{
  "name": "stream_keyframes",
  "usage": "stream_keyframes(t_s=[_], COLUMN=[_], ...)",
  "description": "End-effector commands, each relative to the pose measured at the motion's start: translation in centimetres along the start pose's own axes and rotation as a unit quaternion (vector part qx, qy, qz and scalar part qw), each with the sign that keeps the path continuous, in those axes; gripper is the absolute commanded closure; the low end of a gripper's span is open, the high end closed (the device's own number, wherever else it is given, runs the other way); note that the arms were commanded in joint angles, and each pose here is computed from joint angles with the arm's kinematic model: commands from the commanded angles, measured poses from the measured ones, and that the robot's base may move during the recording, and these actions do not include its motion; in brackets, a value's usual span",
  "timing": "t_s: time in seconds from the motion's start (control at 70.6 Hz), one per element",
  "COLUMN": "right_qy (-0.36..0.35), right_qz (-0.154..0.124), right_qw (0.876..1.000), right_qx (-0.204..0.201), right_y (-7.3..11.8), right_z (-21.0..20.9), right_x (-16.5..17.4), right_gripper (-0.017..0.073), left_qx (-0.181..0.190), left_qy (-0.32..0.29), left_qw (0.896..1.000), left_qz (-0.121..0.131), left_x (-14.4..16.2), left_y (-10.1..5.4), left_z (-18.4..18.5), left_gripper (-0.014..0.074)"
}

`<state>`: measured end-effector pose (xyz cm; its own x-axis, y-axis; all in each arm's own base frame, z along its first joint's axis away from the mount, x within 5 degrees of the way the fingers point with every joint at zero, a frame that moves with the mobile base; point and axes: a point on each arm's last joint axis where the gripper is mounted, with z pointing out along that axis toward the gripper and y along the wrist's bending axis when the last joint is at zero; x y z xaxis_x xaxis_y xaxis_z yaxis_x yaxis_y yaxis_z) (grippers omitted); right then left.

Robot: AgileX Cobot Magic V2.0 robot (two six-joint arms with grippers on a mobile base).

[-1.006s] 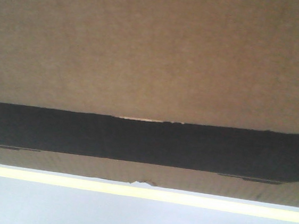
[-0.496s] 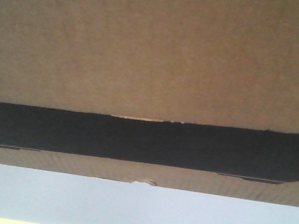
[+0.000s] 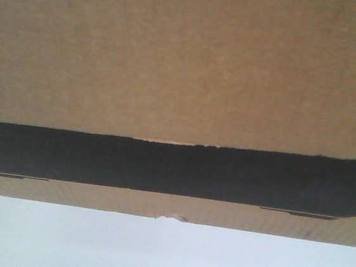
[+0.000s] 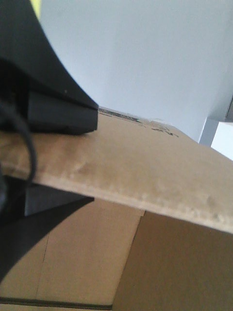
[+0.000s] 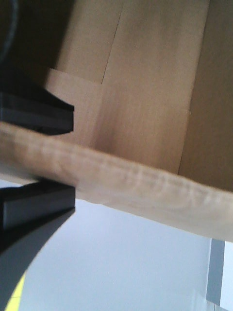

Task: Grab box from left shelf to table start
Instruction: 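Carry the box with both grippers while driving toward the white table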

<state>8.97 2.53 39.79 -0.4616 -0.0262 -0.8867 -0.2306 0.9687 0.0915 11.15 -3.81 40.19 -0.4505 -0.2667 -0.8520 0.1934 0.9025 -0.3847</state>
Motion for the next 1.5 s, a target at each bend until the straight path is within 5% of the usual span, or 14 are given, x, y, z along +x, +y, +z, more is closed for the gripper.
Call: stream_keyframes(t_s=[0.0, 1.487], right_qy=[-0.104, -0.104], right_qz=[0.000, 0.000], right_qw=[0.994, 0.994], right_qx=[-0.018, -0.018], right_y=[0.39, 0.39], right_z=[-0.54, -0.57], right_x=[-2.42, -2.41], right_gripper=[0.0502, 0.0502], left_qx=[0.098, 0.098], left_qy=[-0.033, -0.032], left_qw=[0.994, 0.994], left_qz=[-0.027, -0.027], left_x=[-1.06, -1.04], left_y=[-2.20, -2.20], left_z=[-1.57, -1.57], left_gripper=[0.0697, 0.0697])
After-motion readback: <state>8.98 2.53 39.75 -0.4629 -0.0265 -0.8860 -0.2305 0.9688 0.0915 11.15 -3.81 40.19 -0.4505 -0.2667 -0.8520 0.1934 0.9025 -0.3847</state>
